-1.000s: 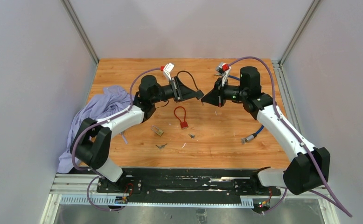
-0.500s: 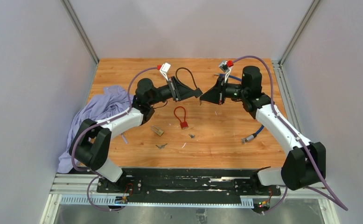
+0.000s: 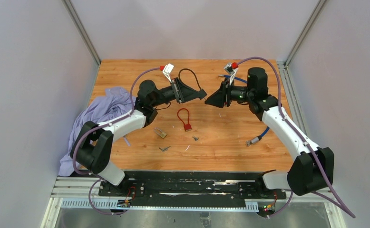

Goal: Lock with the key
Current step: Lock the lock.

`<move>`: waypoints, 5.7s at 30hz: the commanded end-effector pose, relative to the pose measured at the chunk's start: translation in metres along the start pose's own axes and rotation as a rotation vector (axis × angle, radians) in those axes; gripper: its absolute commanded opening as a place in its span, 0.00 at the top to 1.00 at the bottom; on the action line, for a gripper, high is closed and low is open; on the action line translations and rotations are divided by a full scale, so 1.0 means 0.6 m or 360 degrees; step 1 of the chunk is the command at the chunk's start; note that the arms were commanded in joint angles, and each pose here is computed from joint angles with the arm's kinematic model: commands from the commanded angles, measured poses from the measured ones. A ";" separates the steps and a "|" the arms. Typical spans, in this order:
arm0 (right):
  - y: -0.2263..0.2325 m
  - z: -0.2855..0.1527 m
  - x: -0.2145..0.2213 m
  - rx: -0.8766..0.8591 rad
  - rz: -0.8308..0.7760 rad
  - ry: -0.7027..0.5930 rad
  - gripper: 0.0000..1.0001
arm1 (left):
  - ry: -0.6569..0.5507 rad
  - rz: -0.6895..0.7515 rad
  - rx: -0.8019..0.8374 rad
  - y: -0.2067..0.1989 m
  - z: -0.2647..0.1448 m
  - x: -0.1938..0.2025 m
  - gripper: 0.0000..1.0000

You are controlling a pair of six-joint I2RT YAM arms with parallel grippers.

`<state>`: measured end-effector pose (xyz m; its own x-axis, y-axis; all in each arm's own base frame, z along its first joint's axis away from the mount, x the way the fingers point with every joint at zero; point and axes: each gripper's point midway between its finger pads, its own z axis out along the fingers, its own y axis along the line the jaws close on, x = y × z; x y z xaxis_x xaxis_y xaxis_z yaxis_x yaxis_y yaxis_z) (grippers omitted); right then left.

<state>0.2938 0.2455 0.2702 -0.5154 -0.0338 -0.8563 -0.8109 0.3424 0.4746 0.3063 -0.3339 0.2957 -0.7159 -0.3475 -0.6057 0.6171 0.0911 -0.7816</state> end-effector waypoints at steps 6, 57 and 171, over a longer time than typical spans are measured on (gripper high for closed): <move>0.015 -0.017 -0.021 0.0045 -0.0149 -0.0024 0.68 | -0.0013 0.0054 0.0060 -0.025 0.007 -0.013 1.00; 0.029 0.001 0.000 -0.0131 -0.0042 -0.0069 0.58 | -0.0068 0.0206 0.0184 -0.050 -0.001 -0.018 1.00; 0.075 -0.028 -0.032 -0.0527 0.0173 -0.0142 0.69 | -0.0035 0.0322 0.0356 -0.086 -0.007 -0.006 1.00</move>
<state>0.2647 0.2497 0.3023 -0.6172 0.0696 -0.7837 -0.7837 0.0338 0.6202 0.2819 -0.3348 0.3290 -0.6081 -0.3536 -0.7108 0.7668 -0.0296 -0.6412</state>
